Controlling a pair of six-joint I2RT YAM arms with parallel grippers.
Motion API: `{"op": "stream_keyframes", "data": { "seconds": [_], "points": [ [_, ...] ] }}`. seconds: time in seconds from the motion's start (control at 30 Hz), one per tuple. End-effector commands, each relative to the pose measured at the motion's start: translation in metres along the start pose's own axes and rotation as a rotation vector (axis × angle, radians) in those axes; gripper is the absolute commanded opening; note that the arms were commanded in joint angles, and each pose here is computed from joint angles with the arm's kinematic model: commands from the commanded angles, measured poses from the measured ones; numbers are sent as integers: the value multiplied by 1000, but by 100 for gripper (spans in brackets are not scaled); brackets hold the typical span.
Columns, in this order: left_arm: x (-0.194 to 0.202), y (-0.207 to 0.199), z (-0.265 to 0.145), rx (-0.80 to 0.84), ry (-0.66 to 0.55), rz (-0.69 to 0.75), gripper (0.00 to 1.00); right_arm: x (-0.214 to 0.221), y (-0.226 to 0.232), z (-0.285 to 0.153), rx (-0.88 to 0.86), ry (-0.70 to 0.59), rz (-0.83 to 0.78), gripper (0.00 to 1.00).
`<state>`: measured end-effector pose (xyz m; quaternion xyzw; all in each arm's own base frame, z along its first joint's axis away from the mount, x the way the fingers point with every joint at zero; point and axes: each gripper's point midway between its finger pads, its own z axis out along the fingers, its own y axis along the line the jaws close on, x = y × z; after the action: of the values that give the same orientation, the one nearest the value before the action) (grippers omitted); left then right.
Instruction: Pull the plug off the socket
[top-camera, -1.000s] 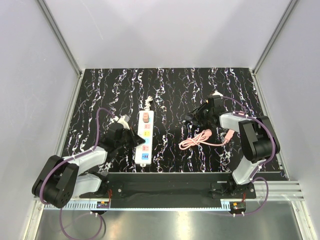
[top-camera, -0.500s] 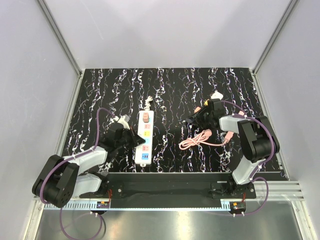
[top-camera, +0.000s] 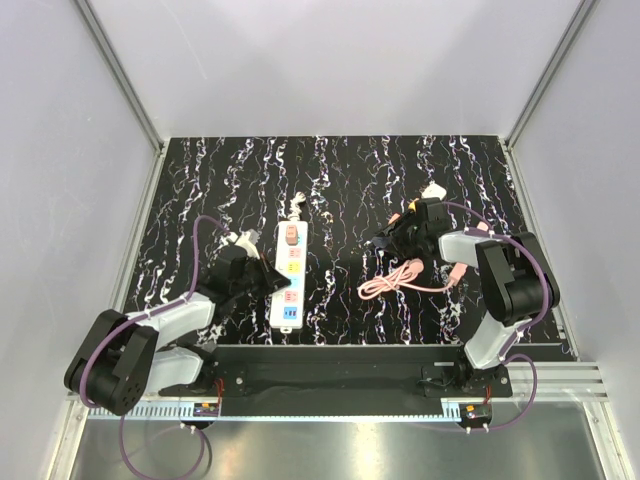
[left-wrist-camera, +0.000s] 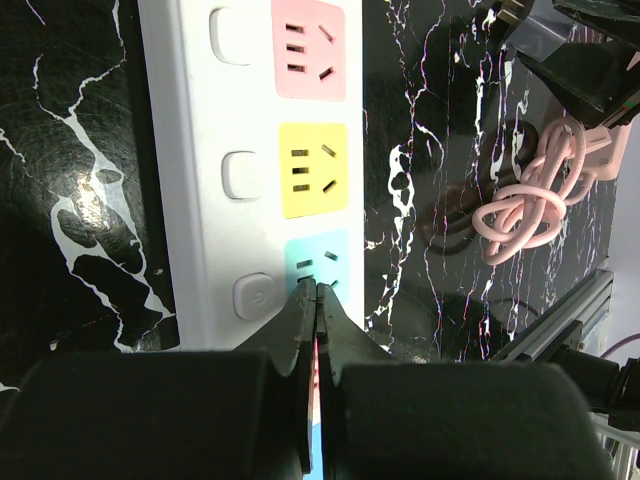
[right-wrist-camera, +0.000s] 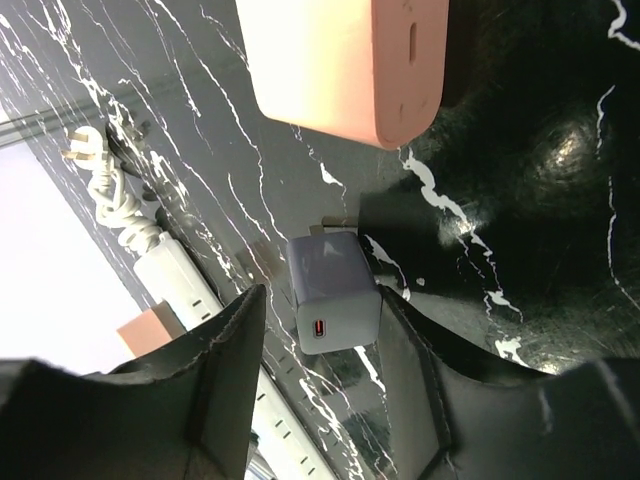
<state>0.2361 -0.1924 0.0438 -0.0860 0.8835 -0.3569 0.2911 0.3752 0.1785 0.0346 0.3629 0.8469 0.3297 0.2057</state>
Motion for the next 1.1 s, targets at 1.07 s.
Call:
{"op": "stream_keyframes", "data": {
  "seconds": [1.07],
  "points": [
    [44, 42, -9, -146, 133, -38, 0, 114, 151, -38, 145, 73, -696, 68]
  ]
}}
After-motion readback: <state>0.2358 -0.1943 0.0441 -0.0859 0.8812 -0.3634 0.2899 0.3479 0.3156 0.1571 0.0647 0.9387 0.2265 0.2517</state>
